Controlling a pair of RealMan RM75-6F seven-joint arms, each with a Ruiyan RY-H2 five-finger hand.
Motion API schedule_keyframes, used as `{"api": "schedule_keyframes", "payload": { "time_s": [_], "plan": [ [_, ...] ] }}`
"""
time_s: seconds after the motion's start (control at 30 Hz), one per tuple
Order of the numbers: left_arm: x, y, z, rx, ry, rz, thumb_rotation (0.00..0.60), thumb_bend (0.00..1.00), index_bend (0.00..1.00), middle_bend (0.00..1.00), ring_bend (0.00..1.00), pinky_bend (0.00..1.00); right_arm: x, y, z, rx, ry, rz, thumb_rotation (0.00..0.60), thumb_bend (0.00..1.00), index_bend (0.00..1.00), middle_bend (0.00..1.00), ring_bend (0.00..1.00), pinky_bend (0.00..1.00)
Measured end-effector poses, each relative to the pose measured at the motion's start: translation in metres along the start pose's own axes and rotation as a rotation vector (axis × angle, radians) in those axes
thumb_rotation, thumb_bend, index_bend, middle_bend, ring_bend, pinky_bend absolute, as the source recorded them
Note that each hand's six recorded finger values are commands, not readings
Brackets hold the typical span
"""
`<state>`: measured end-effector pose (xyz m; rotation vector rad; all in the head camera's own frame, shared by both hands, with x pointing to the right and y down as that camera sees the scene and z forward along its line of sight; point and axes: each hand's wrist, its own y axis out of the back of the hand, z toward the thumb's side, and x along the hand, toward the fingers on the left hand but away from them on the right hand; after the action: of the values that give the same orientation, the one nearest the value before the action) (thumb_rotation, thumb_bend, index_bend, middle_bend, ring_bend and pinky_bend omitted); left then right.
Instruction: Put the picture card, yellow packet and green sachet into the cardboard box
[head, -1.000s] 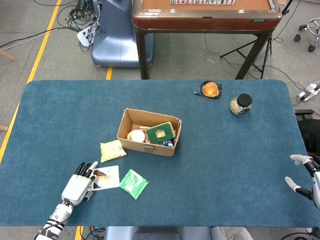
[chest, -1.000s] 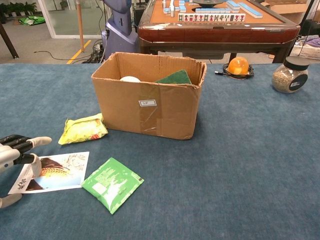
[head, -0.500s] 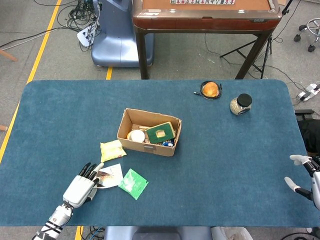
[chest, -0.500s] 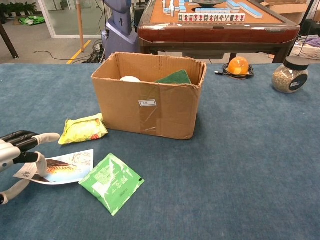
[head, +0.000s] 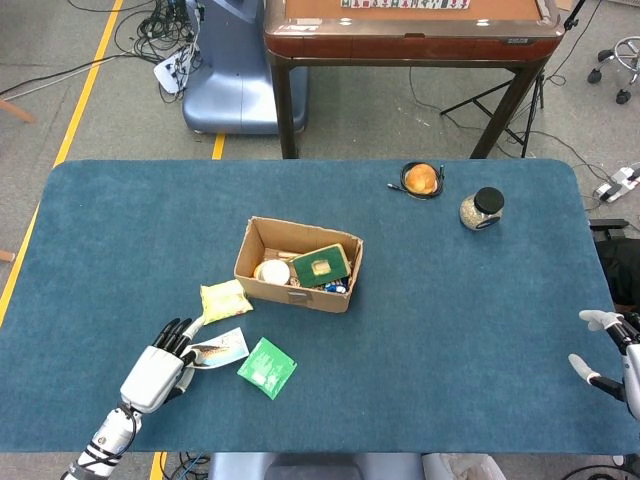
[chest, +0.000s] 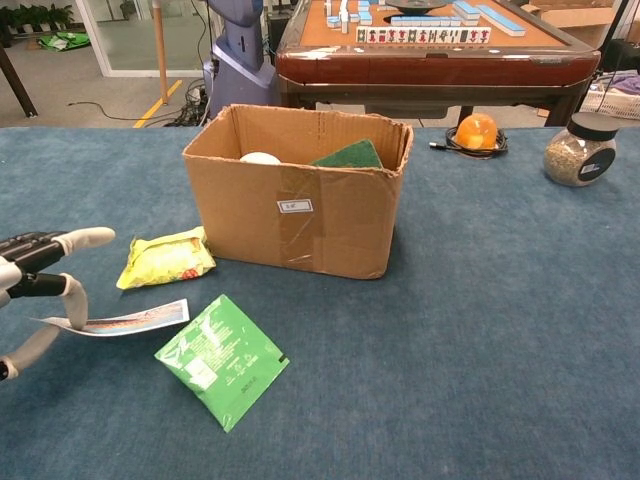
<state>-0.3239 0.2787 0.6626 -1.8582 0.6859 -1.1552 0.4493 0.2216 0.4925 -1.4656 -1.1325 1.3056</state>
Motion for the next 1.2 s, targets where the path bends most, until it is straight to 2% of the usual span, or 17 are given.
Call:
{"api": "schedule_keyframes", "payload": {
  "time_s": [0.37,0.6,0.93,1.2],
  "plan": [
    [0.001,0.009,-0.006,-0.037,0.014,0.110,0.600,0.51,0.58,0.00,0.00,0.13,0.000,-0.001,0.000,0.001,0.001,0.002,0.600,0.05,0.39,0.48,0.36,0.42],
    [0.000,0.019,-0.006,-0.076,0.014,0.209,0.600,0.51,0.63,0.00,0.00,0.16,0.000,0.000,0.001,0.000,0.002,0.000,0.600,0.05,0.39,0.48,0.36,0.42],
    [0.000,0.026,-0.005,-0.116,0.004,0.245,0.600,0.51,0.64,0.00,0.00,0.16,0.001,0.000,0.000,-0.001,0.002,0.001,0.600,0.05,0.39,0.48,0.36,0.42],
    [0.000,0.049,-0.002,-0.148,-0.009,0.304,0.600,0.51,0.65,0.00,0.00,0.17,0.001,0.000,0.001,-0.001,0.003,0.000,0.600,0.05,0.39,0.48,0.36,0.42]
  ]
}}
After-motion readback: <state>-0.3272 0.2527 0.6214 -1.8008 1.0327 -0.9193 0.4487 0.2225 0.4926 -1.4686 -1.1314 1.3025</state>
